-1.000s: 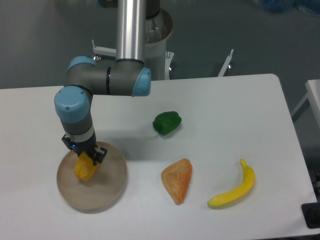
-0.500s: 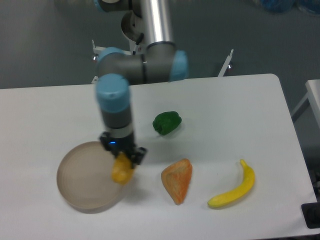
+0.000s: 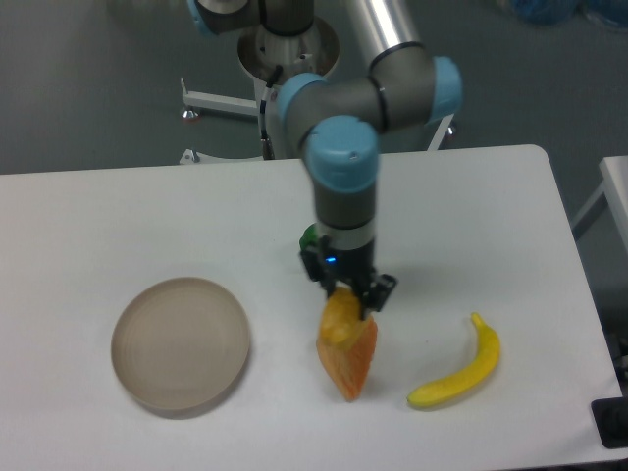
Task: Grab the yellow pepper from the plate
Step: 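Lift the yellow pepper off the plate and carry it toward the bread slice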
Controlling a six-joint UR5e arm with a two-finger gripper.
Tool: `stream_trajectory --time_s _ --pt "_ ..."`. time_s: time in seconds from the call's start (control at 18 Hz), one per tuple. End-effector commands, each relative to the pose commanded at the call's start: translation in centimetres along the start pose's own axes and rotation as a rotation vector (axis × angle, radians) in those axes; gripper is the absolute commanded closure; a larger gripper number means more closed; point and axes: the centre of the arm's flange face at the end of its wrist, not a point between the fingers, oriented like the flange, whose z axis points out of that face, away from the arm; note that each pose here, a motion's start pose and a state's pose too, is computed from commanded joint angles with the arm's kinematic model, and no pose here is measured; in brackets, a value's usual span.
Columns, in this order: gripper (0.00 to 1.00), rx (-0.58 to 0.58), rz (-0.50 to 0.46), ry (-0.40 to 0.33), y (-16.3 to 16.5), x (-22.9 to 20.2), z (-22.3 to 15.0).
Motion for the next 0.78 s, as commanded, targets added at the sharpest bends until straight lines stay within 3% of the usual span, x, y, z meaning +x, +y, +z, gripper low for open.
stream_trajectory --time_s 0.78 --pt "0.56 -0.002 0.057 -0.01 -0.01 -0.71 0.16"
